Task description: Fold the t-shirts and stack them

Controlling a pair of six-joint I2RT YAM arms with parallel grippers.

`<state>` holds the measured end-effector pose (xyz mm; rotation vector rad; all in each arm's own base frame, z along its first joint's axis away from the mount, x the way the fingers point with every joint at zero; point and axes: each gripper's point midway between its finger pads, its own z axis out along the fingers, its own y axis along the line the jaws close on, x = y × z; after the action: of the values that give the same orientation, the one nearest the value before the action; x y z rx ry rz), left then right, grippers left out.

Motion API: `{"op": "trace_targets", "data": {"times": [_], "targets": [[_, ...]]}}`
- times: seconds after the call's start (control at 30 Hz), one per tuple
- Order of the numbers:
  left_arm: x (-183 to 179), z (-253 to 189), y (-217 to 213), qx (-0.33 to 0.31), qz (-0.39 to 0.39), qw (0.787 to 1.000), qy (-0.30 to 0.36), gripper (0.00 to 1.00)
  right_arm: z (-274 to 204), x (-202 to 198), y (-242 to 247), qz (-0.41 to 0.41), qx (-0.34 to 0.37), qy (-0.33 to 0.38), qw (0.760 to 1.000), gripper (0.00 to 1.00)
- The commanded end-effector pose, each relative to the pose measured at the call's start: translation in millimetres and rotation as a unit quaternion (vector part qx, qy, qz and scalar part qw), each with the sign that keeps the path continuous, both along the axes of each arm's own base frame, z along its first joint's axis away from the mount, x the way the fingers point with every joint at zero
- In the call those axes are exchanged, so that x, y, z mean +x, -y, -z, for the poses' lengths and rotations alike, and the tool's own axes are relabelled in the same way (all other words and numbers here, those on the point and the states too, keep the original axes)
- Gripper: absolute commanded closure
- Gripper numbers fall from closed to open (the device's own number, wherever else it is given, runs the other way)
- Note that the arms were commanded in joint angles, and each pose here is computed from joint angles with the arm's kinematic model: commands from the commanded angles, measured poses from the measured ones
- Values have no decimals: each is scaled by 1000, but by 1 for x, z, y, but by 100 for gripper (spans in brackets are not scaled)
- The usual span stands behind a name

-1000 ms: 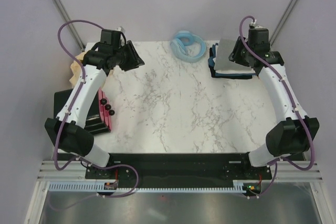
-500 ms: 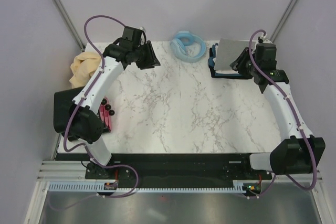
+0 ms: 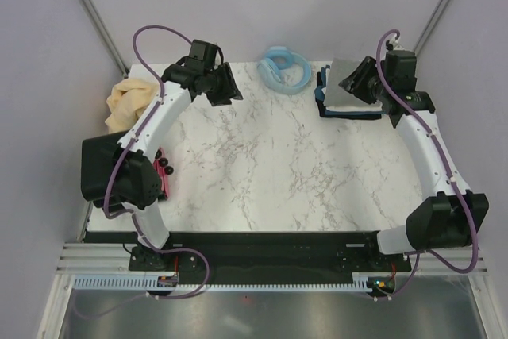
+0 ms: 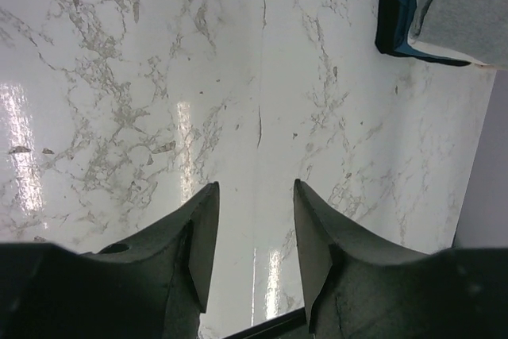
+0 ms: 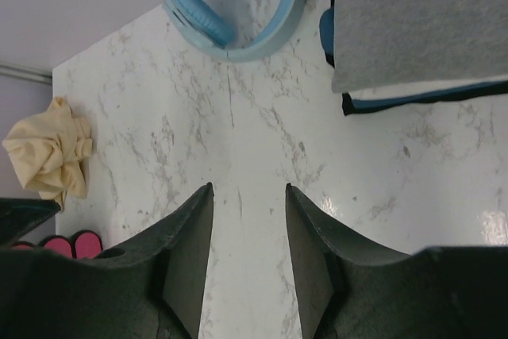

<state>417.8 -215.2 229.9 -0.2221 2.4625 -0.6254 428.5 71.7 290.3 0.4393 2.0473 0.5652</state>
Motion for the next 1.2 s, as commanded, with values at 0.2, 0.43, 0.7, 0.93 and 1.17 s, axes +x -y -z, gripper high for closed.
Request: {"op": "trace_targets", "data": {"times": [0.2,0.43,0.7,0.93,1.17], "targets": [[62,-53,-106,-32,-218,975,28,43,39,-63,-29,-57,38,-44,997,50],[90,-68,-225,51,-332,941,42,43,34,-71,-29,-68,29,-31,997,50],[91,-44,-288,56,-371,927,4,43,43,-74,-29,-69,28,-39,996,49],[97,-18,-312,47,-379,924,-26,41,44,-74,-30,-71,29,-38,996,49],[90,24,-321,84,-372,921,-85,38,54,-79,-28,-67,26,-47,996,49]]}}
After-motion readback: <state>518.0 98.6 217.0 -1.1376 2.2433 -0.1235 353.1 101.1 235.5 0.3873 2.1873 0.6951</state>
